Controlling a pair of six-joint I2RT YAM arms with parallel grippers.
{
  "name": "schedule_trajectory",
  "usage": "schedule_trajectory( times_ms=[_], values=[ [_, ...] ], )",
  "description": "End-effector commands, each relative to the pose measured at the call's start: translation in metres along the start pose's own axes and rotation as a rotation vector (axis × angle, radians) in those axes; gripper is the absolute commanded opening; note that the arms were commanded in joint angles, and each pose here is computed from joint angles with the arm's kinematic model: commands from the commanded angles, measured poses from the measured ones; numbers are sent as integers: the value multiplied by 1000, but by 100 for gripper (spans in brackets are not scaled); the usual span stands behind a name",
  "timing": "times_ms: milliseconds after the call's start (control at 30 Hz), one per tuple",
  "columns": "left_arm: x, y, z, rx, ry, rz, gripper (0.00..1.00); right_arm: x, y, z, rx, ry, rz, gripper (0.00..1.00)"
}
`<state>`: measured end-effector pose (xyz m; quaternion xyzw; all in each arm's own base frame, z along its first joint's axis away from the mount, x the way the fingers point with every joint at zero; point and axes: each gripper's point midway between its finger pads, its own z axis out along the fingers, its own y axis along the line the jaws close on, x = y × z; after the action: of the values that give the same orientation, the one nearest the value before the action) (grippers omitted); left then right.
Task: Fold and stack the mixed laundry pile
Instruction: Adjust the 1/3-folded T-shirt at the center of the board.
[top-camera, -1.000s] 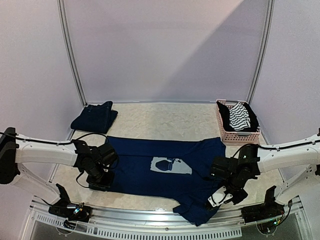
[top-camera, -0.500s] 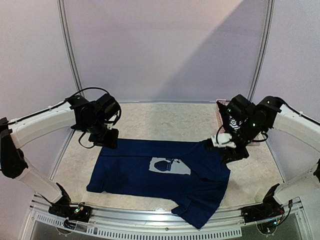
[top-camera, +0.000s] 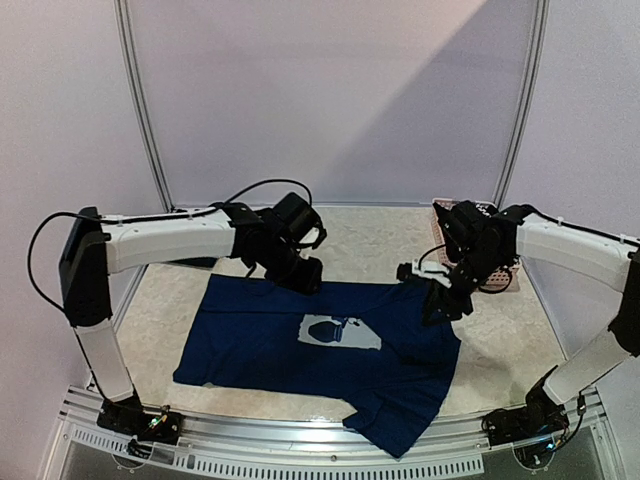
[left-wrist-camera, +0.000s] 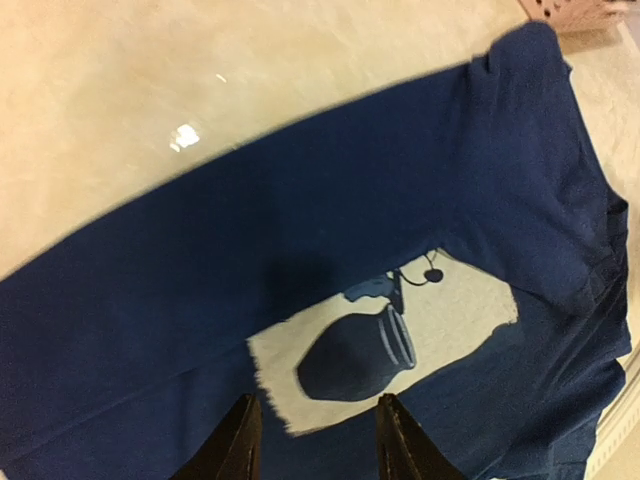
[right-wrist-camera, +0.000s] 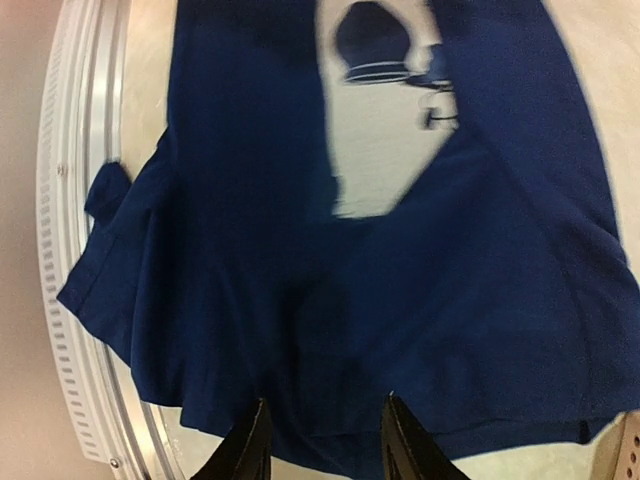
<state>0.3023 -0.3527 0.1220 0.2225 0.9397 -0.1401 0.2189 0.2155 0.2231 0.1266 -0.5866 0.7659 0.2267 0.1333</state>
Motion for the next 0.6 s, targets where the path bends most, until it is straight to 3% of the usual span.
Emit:
schedule_trajectory(
  times_ms=[0, 233, 567],
  values=[
    [14, -13, 22, 25, -11, -83, 40, 6, 12, 26, 132, 102, -125, 39],
    [34, -15, 25, 46, -23, -141, 40, 26, -9, 67, 208, 260, -112, 41],
    [42, -22, 28, 50, -15, -129, 40, 27, -6, 92, 145, 307, -100, 49]
  ],
)
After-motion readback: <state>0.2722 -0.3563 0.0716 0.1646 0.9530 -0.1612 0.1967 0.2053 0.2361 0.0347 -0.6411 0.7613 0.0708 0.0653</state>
